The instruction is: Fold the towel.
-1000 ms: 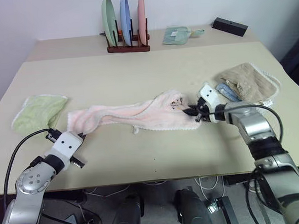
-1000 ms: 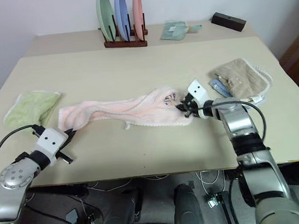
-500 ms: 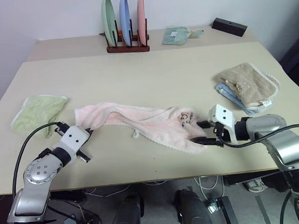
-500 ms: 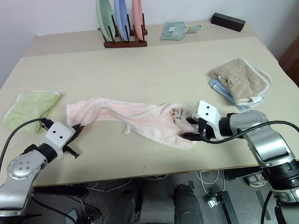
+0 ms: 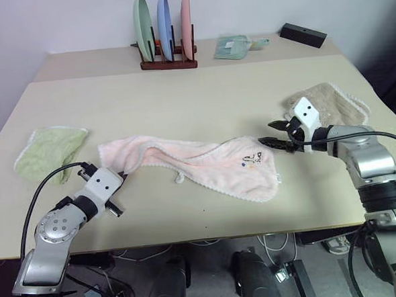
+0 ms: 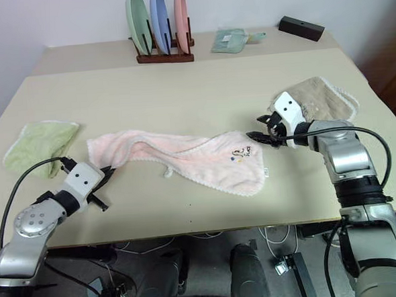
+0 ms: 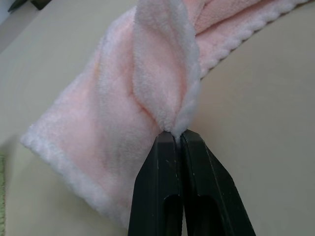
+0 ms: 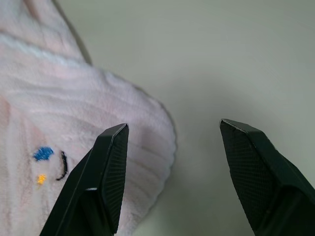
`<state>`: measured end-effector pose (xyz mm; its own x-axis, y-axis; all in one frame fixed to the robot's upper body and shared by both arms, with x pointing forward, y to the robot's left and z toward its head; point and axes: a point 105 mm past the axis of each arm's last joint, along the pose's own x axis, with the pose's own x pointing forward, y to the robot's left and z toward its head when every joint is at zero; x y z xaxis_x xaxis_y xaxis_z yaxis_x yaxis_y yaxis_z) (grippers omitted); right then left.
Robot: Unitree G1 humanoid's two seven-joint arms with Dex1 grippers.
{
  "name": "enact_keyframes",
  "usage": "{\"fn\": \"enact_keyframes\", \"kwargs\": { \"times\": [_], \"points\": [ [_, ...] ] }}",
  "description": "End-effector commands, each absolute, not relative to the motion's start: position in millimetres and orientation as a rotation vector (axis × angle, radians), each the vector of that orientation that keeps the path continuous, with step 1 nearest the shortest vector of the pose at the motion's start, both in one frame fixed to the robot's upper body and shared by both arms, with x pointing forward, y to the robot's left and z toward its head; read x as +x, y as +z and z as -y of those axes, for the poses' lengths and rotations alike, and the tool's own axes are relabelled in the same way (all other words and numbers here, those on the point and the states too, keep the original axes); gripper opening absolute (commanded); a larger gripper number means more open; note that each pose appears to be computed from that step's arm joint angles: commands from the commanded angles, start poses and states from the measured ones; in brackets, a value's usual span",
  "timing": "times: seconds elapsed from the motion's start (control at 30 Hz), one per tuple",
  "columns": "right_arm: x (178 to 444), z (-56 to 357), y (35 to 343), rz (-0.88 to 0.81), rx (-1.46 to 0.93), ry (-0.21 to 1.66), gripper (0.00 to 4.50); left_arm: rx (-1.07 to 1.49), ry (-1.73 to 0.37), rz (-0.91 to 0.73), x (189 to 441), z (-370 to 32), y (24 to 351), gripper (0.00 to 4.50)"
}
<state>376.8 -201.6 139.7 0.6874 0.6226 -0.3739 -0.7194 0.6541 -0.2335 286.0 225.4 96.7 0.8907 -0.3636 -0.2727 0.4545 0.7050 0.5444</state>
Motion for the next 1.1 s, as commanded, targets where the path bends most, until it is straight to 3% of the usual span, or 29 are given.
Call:
{"fn": "enact_keyframes", "kwargs": {
  "times": [0.03, 0.27, 0.6, 0.7, 0.83, 0.87, 1.1],
  "points": [
    [390.3, 190.2, 155.2, -0.209, -0.39, 0.785, 2.97, 0.665, -0.468, -0.121, 284.1, -220.2, 103.0, 0.0],
    [410.2, 169.7, 133.1, -0.286, -0.396, 0.806, 2.97, 0.666, -0.486, -0.115, 285.4, -213.0, 102.6, 0.0],
    [399.7, 162.7, 102.7, -0.377, -0.547, 0.896, 2.97, 0.67, -0.487, -0.118, 281.5, -213.2, 102.5, 0.0],
    [398.1, 164.1, 102.9, -0.38, -0.543, 0.895, 2.09, 0.673, -0.489, -0.119, 280.9, -213.0, 102.3, 0.0],
    [395.6, 168.5, 104.1, -0.407, -0.514, 0.881, 0.23, 0.673, -0.491, -0.119, 281.5, -213.1, 102.4, 0.0],
    [395.3, 170.1, 104.2, -0.412, -0.504, 0.873, 0.05, 0.674, -0.492, -0.118, 281.8, -213.1, 102.4, 0.0],
    [397.0, 180.3, 118.6, -0.354, -0.497, 0.814, 0.05, 0.676, -0.501, -0.108, 286.5, -210.5, 104.5, 0.0]
  ]
}}
